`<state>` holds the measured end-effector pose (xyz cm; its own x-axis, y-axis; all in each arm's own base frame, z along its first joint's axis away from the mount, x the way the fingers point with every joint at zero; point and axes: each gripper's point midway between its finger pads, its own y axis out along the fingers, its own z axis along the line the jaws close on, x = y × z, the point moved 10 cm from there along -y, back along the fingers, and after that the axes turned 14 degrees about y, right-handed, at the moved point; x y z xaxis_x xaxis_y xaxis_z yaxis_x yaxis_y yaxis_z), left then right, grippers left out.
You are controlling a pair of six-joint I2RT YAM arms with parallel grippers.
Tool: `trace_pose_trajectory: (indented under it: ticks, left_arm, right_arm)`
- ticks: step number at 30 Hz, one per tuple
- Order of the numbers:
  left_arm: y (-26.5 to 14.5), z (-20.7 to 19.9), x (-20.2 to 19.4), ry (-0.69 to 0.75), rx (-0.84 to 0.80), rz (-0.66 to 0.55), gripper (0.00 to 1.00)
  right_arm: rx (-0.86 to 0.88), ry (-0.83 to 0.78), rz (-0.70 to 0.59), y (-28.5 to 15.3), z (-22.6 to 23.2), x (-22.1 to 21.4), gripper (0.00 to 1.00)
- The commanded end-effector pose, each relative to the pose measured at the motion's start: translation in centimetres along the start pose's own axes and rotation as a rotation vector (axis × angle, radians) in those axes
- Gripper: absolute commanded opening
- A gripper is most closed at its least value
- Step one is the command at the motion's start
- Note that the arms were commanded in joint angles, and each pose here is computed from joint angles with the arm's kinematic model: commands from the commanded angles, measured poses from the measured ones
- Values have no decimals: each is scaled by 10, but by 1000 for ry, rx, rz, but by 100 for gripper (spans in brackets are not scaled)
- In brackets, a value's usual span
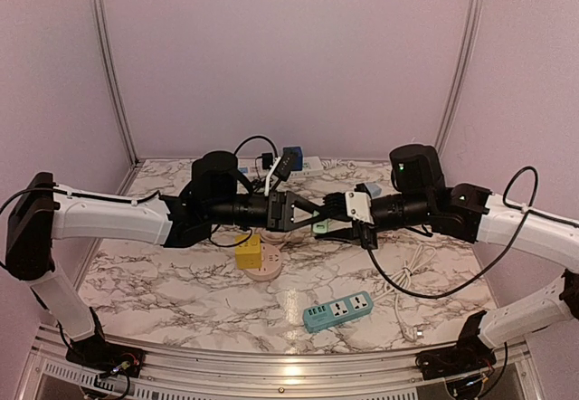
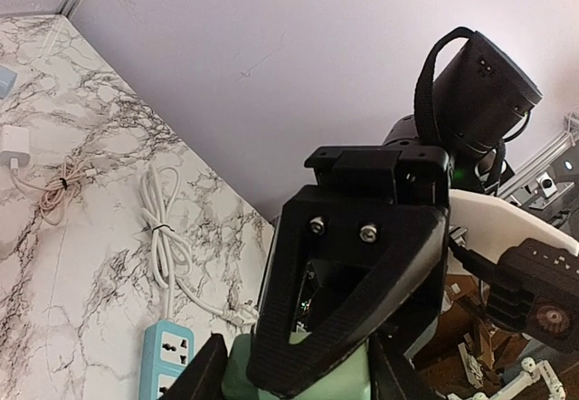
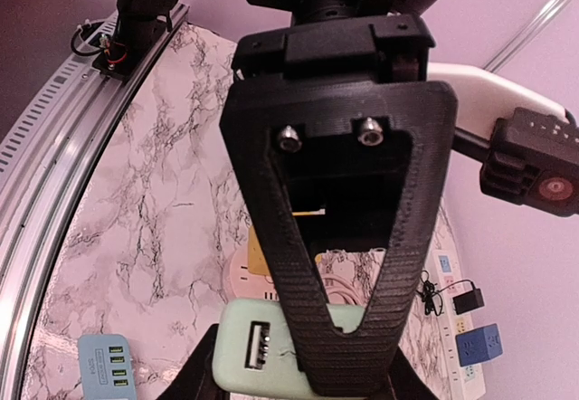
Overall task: Insert the plug
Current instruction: Pass from the left arm to the right
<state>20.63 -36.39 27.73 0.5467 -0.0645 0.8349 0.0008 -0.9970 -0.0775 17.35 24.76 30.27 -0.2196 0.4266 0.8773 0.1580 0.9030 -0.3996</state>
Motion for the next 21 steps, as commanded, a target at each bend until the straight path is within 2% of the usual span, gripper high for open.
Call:
trace_pose_trajectory:
  ticks: [1, 4, 7, 9, 12, 17, 21]
  left_arm:
    - [0, -7, -7, 69, -9, 26, 46]
    - [-2, -8, -7, 71, -9, 22, 62]
    - [-6, -10, -4, 79, -5, 9, 86]
    - [-12, -12, 0, 87, 5, -9, 98]
    - [-26, -13, 7, 98, 42, -34, 99]
    - [-69, -2, 16, 105, 200, -108, 99]
    - [-100, 8, 13, 111, 365, -109, 99]
  right_arm:
    - [-27, 8, -106, -5, -8, 30, 15]
    - [-30, 11, -119, -5, -8, 30, 12]
    - [-30, 10, -123, -3, -8, 30, 11]
    - [-28, 8, -124, -2, -9, 29, 11]
    - [-26, 8, -120, 2, -11, 27, 11]
    - [0, 30, -98, 14, -22, 19, 11]
    - [54, 65, -110, 21, -39, 10, 11]
